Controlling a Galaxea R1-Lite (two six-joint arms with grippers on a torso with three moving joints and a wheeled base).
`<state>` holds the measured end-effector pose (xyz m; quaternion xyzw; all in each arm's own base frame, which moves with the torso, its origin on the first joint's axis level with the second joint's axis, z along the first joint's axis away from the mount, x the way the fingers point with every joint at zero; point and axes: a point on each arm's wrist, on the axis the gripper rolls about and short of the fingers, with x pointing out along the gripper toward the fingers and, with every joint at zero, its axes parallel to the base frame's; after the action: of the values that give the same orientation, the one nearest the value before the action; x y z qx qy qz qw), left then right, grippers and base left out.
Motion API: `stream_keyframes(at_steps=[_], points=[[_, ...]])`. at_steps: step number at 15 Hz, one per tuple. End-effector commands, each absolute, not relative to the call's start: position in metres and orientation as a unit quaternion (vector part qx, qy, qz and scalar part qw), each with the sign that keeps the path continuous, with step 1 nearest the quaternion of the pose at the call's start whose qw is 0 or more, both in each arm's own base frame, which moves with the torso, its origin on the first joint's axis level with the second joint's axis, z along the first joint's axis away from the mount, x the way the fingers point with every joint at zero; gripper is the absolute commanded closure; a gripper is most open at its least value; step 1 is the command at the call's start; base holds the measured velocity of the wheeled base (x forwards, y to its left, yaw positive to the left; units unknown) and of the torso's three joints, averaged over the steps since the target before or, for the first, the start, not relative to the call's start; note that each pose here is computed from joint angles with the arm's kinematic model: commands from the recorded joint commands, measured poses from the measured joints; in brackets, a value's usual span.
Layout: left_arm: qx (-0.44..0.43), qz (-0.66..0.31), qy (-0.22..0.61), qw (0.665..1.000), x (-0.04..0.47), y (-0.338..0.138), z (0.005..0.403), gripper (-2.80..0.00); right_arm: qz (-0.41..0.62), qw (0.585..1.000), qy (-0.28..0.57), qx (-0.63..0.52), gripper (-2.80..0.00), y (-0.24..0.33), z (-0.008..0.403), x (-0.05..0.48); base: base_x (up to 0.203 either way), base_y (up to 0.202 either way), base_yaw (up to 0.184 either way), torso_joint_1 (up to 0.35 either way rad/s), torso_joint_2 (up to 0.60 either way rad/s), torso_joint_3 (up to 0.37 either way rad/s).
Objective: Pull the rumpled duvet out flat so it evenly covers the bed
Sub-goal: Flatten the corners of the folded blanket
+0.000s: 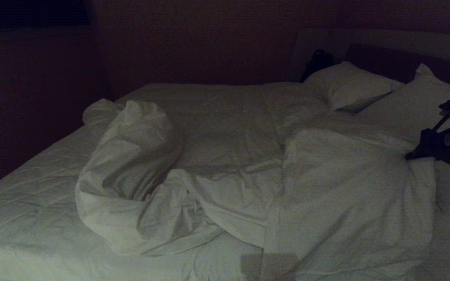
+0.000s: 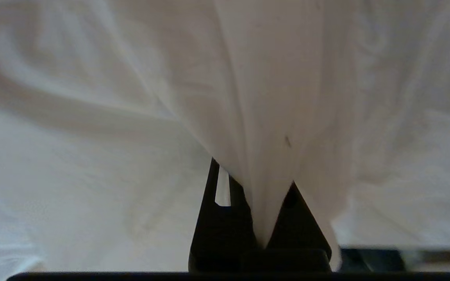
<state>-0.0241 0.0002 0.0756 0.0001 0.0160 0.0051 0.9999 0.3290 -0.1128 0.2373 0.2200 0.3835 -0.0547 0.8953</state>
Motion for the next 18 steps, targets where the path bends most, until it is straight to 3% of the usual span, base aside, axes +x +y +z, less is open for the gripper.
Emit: stream_keyframes(at_steps=[1,18], points=[[0.000,0.005,0.016,1.000,-0.024,0.000,0.076,0.00,-0.057,0.891,0.405,0.199,0.00,-0.113,0.231,0.326,0.000,0.000,0.000,0.000,0.00,0.000],[0.000,0.005,0.016,1.000,-0.024,0.000,0.076,0.00,-0.113,0.870,0.447,0.175,0.00,-0.120,0.201,0.338,0.000,0.000,0.000,0.000,0.00,0.000]])
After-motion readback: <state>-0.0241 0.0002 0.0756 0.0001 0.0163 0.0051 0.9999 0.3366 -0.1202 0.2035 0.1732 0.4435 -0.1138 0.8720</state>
